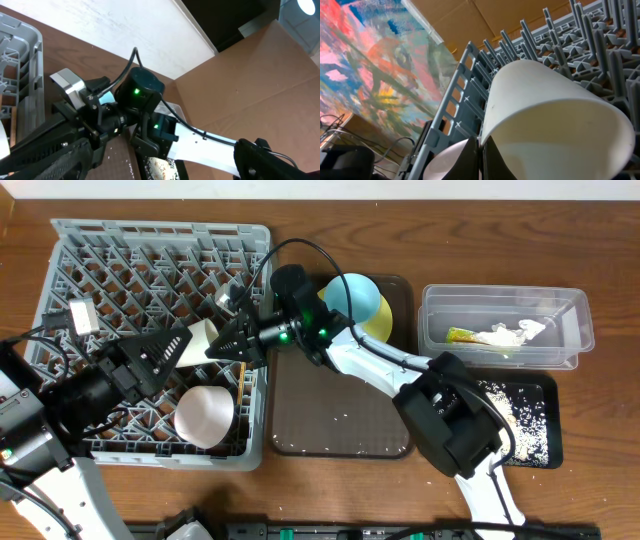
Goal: Sort waste into correct bins and load items into the dishwasher
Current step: 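Lower the cup into the rack, release it, and withdraw the right gripper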
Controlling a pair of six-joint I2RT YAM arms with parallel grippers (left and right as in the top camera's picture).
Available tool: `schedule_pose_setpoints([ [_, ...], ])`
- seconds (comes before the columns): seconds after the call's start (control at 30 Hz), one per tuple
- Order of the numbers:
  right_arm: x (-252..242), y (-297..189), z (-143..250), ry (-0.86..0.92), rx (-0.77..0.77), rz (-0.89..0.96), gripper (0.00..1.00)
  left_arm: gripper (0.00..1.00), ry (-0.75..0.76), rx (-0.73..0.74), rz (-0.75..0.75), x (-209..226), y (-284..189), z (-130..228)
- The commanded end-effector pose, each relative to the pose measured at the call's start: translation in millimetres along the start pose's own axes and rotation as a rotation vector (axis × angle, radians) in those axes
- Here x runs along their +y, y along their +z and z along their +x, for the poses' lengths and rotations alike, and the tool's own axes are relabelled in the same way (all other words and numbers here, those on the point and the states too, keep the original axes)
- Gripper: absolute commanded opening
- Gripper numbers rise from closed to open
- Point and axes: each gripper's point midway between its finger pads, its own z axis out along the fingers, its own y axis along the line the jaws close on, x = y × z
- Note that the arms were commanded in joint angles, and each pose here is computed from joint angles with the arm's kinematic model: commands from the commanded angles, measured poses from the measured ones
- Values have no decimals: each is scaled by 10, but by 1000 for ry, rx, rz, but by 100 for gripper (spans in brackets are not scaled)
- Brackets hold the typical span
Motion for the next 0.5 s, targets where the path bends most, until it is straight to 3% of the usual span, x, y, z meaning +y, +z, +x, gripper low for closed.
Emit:
schedule_pose_setpoints([
  [0.0,-97,14,115,41,10,-16,1,91,10,-3,3,-23,-8,-11],
  [0.47,-215,-56,100,67,-11,1,1,91,10,-3,3,-23,-8,-11],
])
